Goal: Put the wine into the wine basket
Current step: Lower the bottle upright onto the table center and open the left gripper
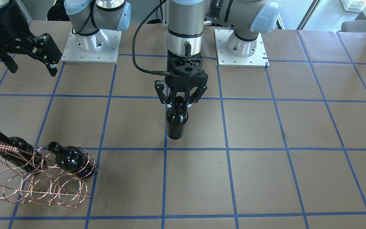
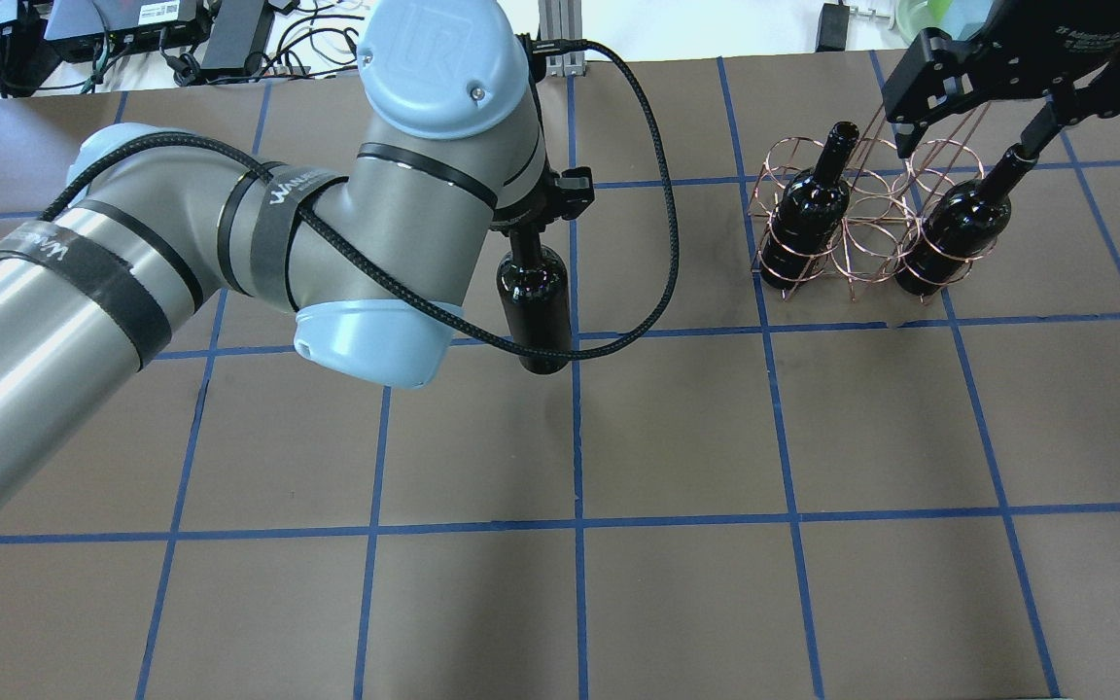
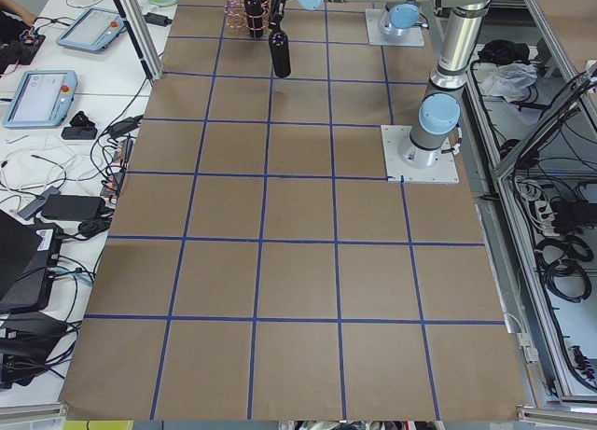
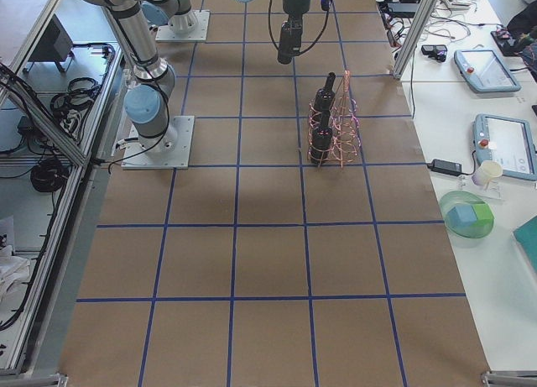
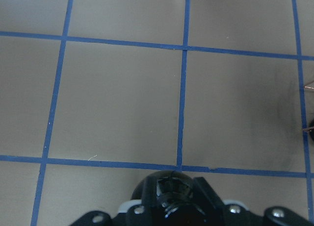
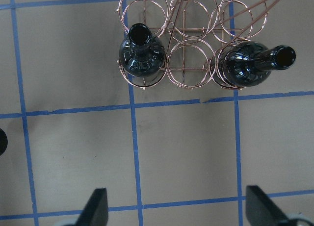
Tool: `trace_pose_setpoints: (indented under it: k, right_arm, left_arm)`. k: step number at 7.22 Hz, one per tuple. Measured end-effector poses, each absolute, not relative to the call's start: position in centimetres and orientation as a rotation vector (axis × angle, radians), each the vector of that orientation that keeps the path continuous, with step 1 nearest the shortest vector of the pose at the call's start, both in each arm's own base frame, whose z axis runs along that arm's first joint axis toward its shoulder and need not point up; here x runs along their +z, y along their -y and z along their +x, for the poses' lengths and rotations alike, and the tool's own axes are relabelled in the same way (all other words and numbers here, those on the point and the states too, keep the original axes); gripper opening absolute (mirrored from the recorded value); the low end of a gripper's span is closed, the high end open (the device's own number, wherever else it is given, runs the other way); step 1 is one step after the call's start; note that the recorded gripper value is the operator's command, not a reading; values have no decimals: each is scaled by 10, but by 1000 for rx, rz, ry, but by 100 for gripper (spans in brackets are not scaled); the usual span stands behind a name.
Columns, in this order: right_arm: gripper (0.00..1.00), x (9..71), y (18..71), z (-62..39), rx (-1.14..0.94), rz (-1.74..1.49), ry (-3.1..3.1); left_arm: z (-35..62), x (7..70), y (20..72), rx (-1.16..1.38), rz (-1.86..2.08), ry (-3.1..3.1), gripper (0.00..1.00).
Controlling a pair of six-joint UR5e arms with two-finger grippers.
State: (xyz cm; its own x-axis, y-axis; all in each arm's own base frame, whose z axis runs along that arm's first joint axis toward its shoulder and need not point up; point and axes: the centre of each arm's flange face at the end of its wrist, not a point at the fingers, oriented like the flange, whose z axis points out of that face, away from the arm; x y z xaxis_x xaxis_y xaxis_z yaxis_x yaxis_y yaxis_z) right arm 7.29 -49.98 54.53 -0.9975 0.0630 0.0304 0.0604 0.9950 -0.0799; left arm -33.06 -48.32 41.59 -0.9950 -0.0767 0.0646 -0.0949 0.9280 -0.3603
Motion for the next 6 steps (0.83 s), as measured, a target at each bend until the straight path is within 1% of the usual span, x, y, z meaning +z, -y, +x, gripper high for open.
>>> trace_pose_setpoints:
  k: [3,6]
  right_arm:
    - [100,538,501,72,107,-96,3106]
    - [100,534,501,73,96,-97,3111]
  left_arm:
    - [-331,384,480,603,185,3011,12]
    - [-330,371,471,590,178,3018,13]
